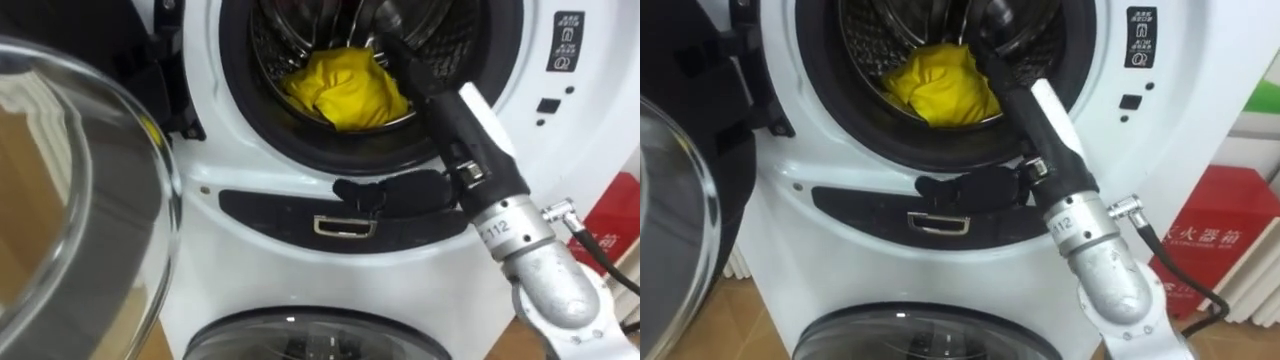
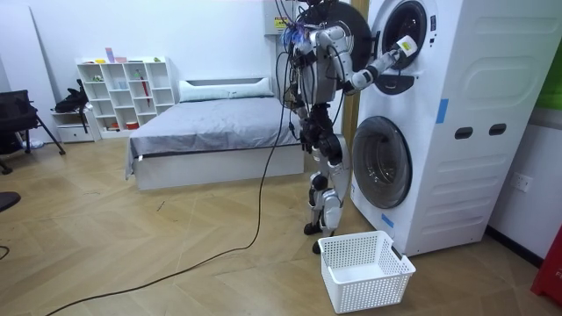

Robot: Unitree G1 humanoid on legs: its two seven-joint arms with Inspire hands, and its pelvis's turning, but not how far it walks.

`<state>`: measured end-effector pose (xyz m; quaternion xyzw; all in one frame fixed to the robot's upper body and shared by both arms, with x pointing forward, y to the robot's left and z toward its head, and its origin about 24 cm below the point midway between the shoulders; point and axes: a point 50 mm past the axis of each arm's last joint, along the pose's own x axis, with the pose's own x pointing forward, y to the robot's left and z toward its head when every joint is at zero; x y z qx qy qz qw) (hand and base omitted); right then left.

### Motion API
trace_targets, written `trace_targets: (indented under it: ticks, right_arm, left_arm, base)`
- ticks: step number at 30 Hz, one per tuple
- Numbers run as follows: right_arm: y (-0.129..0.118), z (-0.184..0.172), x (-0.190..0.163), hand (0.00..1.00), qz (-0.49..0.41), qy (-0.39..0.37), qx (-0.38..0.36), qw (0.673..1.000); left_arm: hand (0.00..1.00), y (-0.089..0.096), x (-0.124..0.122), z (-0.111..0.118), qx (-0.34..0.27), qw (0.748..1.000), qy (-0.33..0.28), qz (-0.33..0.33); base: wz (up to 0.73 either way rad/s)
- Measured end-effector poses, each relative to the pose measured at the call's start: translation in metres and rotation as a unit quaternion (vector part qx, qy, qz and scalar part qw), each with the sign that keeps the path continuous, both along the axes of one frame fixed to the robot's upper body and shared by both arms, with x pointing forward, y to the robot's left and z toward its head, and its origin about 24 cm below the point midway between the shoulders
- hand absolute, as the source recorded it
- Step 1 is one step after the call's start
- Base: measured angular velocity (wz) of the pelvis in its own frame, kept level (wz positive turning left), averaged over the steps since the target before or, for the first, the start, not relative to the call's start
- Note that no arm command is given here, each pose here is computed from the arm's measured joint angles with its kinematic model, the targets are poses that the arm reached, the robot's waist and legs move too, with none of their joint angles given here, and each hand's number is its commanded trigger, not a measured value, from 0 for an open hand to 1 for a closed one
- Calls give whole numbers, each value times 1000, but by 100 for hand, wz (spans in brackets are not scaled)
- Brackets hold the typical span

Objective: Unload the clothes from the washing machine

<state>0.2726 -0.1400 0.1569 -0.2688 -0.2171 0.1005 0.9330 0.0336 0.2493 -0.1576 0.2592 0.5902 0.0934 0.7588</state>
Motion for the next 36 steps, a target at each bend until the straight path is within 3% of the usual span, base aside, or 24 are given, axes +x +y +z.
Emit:
trace_targets:
  ticks: [3,7,18,36]
  right_arm:
    - [0,20,-6,0,-27,-62,-31,997]
    - [7,55,-9,0,-30,-145,-4,989]
    - [12,59,-14,0,-12,-161,27,987]
    - [-4,51,-2,0,-5,-149,40,988]
  left_arm:
    - [0,0,-1,0,1,1000,2,0]
    - [0,2,2,0,6,1000,4,1]
    - [0,0,7,0,6,1000,-4,4]
    - [0,3,4,2,16,1000,6,11]
  base:
    - [0]
    - [0]
    - [-1]
    - [10]
